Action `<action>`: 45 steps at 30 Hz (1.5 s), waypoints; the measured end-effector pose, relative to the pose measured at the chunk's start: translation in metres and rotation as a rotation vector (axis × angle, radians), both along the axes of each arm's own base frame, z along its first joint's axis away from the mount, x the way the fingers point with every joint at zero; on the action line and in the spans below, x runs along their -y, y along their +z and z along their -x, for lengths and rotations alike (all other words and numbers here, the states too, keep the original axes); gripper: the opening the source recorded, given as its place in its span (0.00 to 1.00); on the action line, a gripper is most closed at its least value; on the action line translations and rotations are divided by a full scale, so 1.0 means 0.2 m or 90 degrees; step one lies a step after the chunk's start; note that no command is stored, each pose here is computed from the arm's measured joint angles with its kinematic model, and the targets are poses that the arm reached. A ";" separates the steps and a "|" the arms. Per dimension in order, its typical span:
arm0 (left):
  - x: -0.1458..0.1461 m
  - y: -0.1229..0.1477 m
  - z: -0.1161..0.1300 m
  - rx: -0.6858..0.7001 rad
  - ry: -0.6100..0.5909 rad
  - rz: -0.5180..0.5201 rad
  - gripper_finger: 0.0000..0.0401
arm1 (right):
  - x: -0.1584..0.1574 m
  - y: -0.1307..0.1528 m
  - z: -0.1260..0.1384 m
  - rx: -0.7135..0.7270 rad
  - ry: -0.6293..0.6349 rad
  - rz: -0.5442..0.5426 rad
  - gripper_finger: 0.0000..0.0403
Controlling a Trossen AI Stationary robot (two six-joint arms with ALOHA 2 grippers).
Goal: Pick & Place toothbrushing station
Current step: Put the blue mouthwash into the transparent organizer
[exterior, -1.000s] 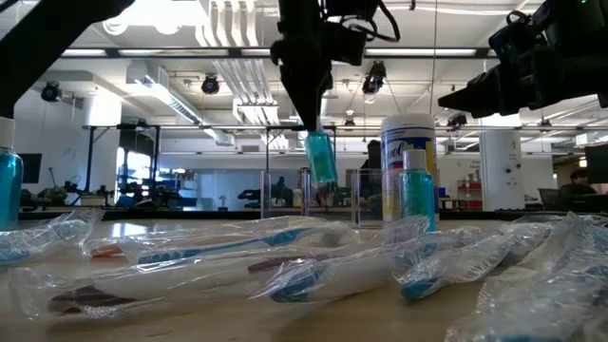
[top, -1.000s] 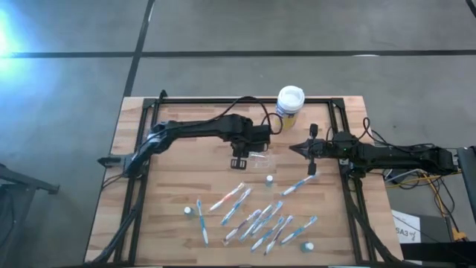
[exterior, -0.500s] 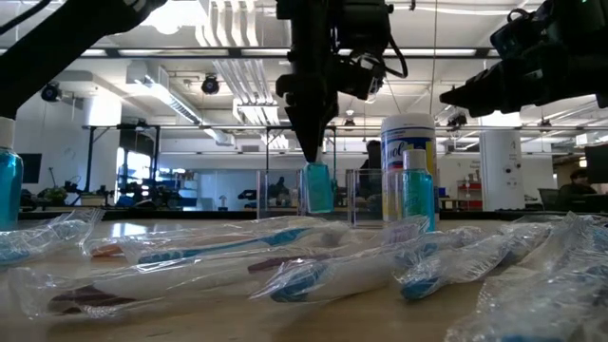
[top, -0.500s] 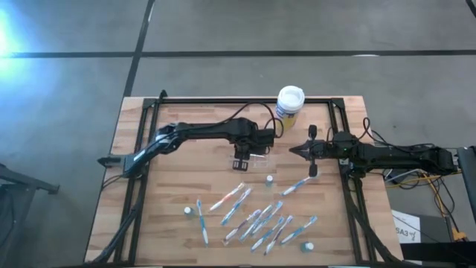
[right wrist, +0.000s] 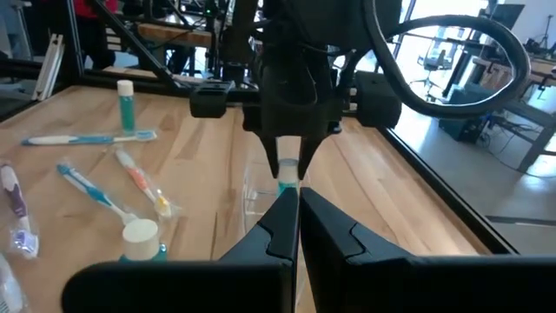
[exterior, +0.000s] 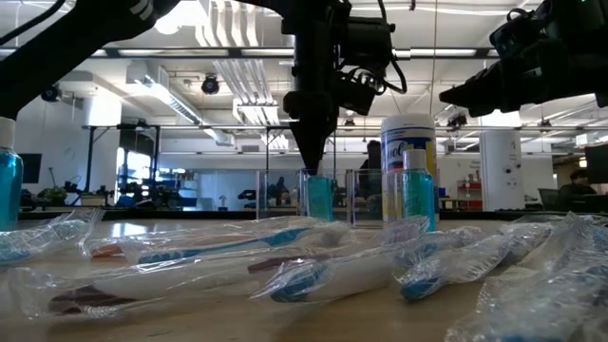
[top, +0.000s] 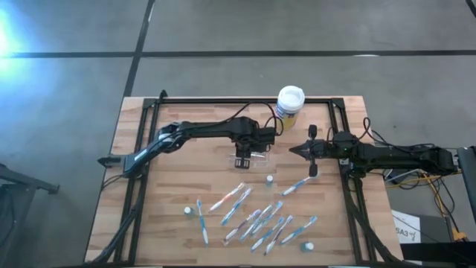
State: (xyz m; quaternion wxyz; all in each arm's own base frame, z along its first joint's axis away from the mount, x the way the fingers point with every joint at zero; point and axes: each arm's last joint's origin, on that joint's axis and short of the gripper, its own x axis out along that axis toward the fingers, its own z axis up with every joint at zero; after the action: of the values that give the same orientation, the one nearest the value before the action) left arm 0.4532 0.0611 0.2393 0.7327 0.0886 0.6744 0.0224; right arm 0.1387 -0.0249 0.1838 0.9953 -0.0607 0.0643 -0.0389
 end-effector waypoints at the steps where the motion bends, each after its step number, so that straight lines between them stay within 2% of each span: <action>1: 0.00 0.00 0.00 -0.001 0.001 0.000 0.25 | 0.00 0.00 0.00 0.000 0.000 0.000 0.02; 7: -0.01 -0.01 0.00 0.000 0.013 0.001 0.25 | 0.00 0.00 0.00 0.000 0.000 0.000 0.02; 15: -0.01 -0.06 -0.01 -0.011 0.019 0.002 0.40 | 0.00 0.00 0.00 0.001 -0.001 -0.003 0.02; 29: -0.01 -0.01 0.01 -0.010 0.020 0.001 0.42 | 0.00 0.00 0.00 0.001 -0.001 -0.007 0.02; 38: 0.00 0.18 0.09 0.023 0.051 -0.009 0.42 | 0.00 0.00 0.00 0.001 -0.001 -0.007 0.02; 45: 0.02 0.45 0.27 0.070 0.104 -0.005 0.41 | 0.00 0.00 0.00 0.001 -0.002 -0.012 0.02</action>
State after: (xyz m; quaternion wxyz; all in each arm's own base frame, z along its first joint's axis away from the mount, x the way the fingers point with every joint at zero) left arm 0.3988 0.0564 0.3299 0.7641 0.0346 0.6379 0.0893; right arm 0.1388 -0.0249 0.1841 0.9958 -0.0516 0.0637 -0.0397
